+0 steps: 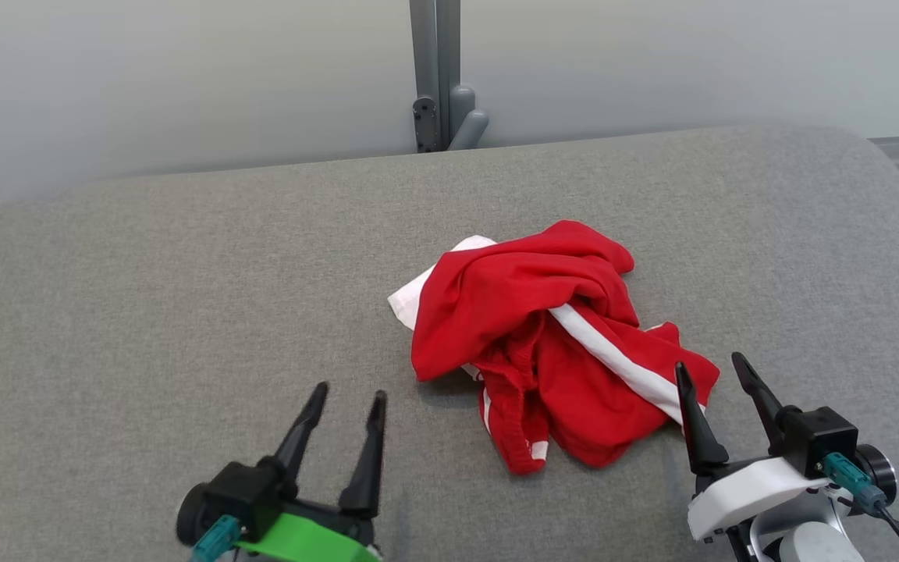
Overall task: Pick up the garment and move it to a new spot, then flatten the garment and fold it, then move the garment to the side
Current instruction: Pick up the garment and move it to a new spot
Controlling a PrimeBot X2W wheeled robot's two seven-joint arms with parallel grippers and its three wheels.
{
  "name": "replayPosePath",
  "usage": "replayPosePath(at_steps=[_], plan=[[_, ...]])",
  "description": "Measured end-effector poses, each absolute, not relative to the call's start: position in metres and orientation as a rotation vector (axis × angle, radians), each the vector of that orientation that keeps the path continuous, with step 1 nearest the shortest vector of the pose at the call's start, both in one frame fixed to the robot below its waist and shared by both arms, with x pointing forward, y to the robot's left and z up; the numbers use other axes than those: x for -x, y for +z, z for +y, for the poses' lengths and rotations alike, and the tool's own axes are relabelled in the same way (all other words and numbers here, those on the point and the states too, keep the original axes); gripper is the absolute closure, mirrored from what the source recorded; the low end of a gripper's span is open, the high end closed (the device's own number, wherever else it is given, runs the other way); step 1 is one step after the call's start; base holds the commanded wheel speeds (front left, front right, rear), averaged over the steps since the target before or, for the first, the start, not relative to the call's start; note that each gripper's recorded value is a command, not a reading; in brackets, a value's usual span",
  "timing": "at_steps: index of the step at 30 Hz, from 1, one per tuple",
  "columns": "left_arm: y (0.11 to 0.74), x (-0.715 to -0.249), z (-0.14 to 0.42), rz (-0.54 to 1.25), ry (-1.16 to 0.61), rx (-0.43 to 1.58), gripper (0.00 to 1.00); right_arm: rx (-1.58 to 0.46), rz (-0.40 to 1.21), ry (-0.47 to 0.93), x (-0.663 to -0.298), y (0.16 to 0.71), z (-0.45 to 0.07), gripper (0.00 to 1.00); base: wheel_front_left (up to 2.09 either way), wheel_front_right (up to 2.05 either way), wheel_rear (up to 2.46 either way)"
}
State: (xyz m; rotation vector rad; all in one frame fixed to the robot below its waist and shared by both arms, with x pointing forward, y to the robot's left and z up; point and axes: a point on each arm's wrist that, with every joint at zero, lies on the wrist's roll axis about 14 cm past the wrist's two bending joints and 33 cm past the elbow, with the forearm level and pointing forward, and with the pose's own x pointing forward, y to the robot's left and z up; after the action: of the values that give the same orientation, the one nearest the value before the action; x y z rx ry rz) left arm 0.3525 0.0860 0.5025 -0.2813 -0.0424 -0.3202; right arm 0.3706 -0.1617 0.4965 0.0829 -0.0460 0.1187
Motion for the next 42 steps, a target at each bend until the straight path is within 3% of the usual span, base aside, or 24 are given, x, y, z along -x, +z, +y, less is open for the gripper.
replayPosePath(at_steps=[9,23,42], plan=[[0.505,-0.361,0.011,-0.009,-0.554,0.308,0.00,-0.067,-0.033,0.117,-0.377,0.493,-0.165,0.00,0.00,0.00,0.00],[0.500,-0.386,-0.047,0.009,-0.731,0.255,0.00,-0.043,0.015,-0.025,-0.358,0.478,-0.215,0.00,0.00,0.00,0.00],[0.480,-0.421,-0.053,0.047,-0.714,0.212,0.00,-0.047,0.033,-0.127,-0.347,0.474,-0.244,0.00,0.00,0.00,0.00]])
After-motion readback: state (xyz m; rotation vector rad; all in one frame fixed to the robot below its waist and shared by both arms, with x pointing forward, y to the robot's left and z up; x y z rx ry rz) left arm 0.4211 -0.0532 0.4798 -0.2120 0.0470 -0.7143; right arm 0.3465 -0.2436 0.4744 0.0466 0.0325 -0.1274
